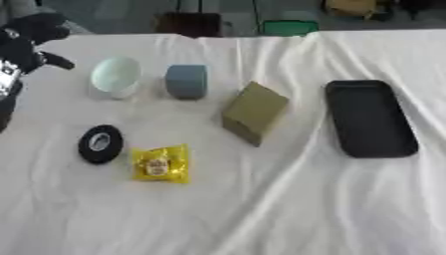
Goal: Pick up objects on the table and place them in the box.
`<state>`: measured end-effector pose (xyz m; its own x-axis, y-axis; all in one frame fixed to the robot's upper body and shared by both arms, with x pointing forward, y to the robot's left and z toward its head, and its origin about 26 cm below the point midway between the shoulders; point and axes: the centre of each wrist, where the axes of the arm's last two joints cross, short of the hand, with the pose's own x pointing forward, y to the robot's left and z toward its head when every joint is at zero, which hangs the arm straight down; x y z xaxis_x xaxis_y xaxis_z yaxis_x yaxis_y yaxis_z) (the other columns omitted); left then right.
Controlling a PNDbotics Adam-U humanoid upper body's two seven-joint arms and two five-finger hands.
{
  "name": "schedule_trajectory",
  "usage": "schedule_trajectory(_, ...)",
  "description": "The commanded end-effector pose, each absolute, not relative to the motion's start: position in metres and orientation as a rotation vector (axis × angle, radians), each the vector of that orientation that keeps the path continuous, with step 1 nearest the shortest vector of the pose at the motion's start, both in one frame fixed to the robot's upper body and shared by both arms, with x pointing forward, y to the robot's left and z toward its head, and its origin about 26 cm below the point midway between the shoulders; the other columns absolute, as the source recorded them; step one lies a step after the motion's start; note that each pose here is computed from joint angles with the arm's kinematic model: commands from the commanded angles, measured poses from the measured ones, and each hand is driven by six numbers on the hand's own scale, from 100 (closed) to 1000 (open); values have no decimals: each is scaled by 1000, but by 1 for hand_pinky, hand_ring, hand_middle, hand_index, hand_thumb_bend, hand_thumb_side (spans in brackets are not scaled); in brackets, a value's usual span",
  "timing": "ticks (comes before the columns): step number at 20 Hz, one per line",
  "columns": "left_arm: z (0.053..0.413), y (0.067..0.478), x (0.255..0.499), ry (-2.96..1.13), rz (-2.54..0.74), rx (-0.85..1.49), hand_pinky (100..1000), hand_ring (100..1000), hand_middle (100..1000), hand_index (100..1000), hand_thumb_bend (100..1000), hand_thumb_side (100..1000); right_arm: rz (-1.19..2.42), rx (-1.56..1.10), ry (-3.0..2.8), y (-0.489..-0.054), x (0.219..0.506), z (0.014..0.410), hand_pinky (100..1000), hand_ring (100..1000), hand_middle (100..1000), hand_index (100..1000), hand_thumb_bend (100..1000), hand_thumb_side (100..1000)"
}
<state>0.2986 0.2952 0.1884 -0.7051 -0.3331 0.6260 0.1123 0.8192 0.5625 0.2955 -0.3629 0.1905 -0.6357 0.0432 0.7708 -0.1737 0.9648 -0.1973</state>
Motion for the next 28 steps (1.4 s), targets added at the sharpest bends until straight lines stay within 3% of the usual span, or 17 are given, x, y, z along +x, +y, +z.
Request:
schedule_trajectory(1, 197, 299, 297, -2248, -785, 191, 670, 882, 865, 872, 100, 921, 333, 66, -2256, -366, 294, 197, 679, 684, 808, 884, 100, 774)
schedule_trajectory(8, 198, 300, 297, -2246, -792, 201, 671, 882, 865, 868, 100, 912, 331, 65, -2257, -367, 294, 197, 679, 684, 809, 884, 100, 772)
schedule_trajectory(9, 201, 302, 297, -2240, -815, 229, 682, 871, 858, 857, 100, 865, 332, 65, -2255, -367, 294, 197, 679, 683, 809, 884, 100, 773)
schedule_trajectory(10, 206, 307, 296, -2224, -869, 309, 682, 871, 858, 857, 100, 865, 335, 65, -2250, -367, 294, 196, 679, 683, 809, 884, 100, 773)
schedule_trajectory(13, 218, 317, 293, -2080, -1144, 605, 745, 859, 849, 824, 100, 744, 341, 66, -2243, -367, 294, 195, 680, 683, 809, 883, 100, 775)
schedule_trajectory(18, 220, 324, 296, -1801, -1455, 888, 815, 867, 850, 799, 120, 692, 349, 69, -2237, -367, 294, 194, 680, 682, 809, 883, 100, 776)
schedule_trajectory(19, 219, 326, 297, -1742, -1490, 938, 872, 881, 858, 776, 223, 653, 349, 69, -2236, -367, 294, 194, 680, 682, 809, 882, 100, 777)
schedule_trajectory(21, 216, 329, 301, -1629, -1525, 1071, 963, 916, 892, 738, 299, 640, 353, 71, -2236, -367, 295, 194, 680, 682, 809, 882, 100, 786)
schedule_trajectory(23, 212, 328, 305, -1562, -1549, 1175, 996, 925, 904, 722, 388, 621, 355, 72, -2236, -367, 295, 194, 680, 682, 809, 882, 100, 777)
schedule_trajectory(26, 206, 327, 310, -1513, -1569, 1267, 996, 925, 904, 722, 388, 621, 355, 73, -2237, -367, 295, 194, 680, 682, 809, 882, 100, 777)
schedule_trajectory(27, 204, 327, 312, -1498, -1577, 1277, 1000, 943, 921, 686, 489, 637, 355, 74, -2237, -367, 295, 194, 680, 681, 809, 882, 100, 778)
schedule_trajectory(28, 201, 327, 316, -1459, -1598, 1279, 1000, 943, 921, 686, 489, 637, 356, 75, -2236, -366, 295, 194, 680, 681, 809, 882, 100, 778)
